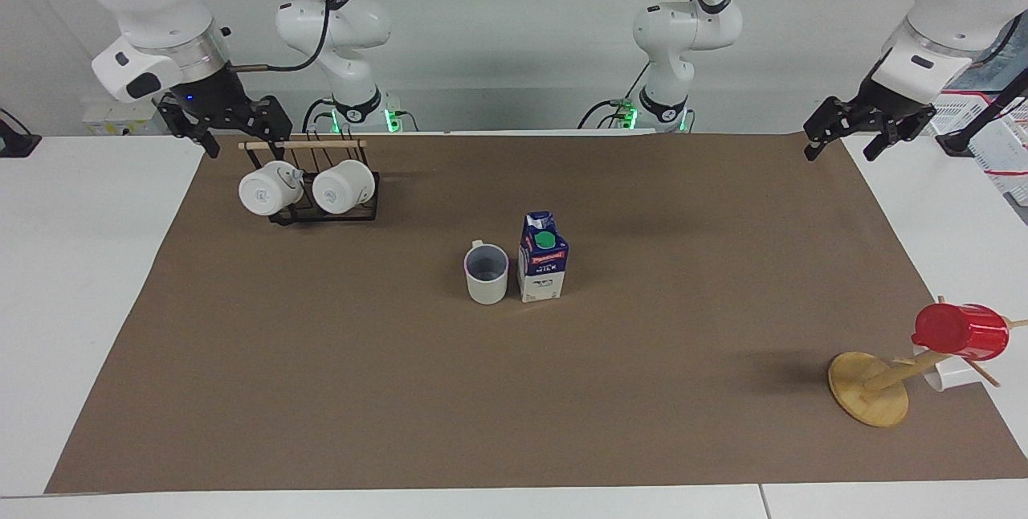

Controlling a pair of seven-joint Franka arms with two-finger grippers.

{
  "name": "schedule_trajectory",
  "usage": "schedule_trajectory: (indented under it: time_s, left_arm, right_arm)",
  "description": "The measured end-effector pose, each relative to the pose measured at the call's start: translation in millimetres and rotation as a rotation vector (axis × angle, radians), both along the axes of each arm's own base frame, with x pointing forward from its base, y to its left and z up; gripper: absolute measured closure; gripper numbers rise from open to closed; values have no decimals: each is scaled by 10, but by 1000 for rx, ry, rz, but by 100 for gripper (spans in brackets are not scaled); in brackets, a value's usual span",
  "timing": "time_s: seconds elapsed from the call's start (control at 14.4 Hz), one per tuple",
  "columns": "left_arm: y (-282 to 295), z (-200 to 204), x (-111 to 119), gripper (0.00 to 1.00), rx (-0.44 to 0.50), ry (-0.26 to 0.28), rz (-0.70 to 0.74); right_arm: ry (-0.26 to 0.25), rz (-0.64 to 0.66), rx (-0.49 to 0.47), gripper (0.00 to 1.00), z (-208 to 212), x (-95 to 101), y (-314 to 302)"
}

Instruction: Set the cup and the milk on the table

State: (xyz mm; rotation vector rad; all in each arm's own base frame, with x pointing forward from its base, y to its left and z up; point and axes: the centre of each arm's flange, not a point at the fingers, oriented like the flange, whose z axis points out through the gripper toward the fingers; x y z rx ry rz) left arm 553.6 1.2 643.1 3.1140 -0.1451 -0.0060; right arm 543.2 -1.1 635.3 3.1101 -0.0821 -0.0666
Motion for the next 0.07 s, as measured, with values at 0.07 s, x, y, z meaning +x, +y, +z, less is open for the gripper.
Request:
schedule_trajectory:
  time_s: [0.07]
  left_arm:
    - [-72, 5, 5, 0, 0, -5, -12]
  right_arm:
    - [2, -2, 0, 0, 9, -9, -38]
